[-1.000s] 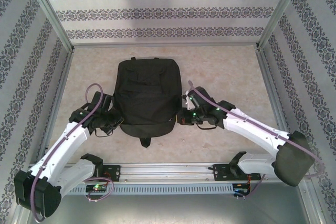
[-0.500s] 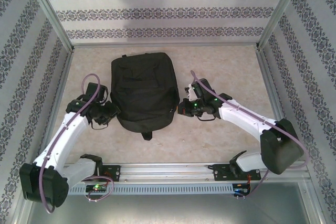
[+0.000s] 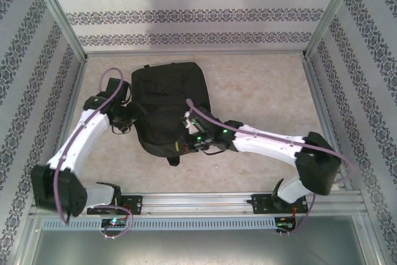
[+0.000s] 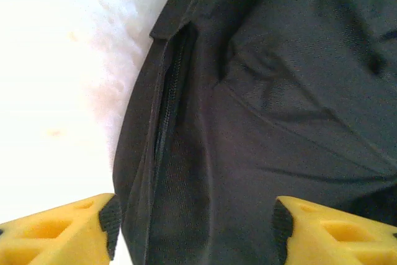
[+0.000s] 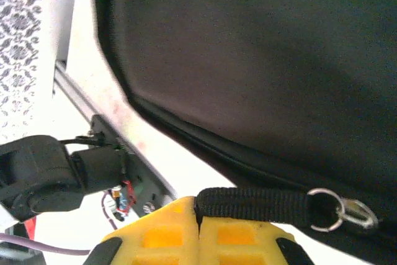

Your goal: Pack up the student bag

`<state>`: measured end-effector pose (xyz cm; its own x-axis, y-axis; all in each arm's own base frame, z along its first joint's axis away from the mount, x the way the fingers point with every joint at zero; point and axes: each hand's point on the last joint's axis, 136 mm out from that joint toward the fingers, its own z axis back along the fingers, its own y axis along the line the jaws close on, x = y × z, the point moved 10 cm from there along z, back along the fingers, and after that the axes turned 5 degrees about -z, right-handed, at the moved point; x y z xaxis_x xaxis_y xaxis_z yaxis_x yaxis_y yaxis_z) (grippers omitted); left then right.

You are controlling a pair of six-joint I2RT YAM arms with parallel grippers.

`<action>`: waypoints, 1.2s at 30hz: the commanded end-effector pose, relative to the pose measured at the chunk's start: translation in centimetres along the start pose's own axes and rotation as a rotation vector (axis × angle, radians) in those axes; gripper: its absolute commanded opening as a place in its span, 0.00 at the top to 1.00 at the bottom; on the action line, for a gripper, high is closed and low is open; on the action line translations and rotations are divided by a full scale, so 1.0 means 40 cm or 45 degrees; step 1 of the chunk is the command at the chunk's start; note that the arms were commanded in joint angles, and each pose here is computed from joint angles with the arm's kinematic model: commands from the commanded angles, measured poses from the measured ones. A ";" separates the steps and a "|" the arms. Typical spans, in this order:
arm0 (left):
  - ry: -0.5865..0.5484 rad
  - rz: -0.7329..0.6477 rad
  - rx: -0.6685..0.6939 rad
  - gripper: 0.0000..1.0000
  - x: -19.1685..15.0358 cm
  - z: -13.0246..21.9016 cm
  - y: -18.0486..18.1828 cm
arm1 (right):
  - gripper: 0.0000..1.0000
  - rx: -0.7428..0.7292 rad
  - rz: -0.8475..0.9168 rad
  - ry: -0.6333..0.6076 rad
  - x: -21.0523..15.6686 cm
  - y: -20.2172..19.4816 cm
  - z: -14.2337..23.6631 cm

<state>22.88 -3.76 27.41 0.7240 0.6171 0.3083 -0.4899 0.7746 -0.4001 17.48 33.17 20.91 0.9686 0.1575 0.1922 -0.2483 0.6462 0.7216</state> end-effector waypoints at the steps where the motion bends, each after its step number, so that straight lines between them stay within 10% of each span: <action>1: -0.019 0.094 0.071 0.31 -0.055 0.072 0.067 | 1.00 0.146 0.082 0.038 0.024 0.112 -0.041; 17: 0.221 0.406 -0.034 0.39 -0.162 -0.081 0.132 | 1.00 0.158 -0.009 -0.020 0.031 0.076 0.003; 29: 0.134 0.277 0.129 0.89 -0.132 -0.113 0.145 | 1.00 -0.057 -0.036 -0.044 0.015 -0.049 0.086; 36: 0.015 0.195 0.154 0.97 -0.108 -0.061 0.142 | 1.00 -0.194 0.001 -0.018 0.041 -0.121 0.152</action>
<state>18.40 -3.56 20.00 0.6565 0.7452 0.1170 -0.6586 0.6419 -0.3927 20.08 27.53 21.61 0.9788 0.1019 0.1774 -0.1966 0.7085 0.6778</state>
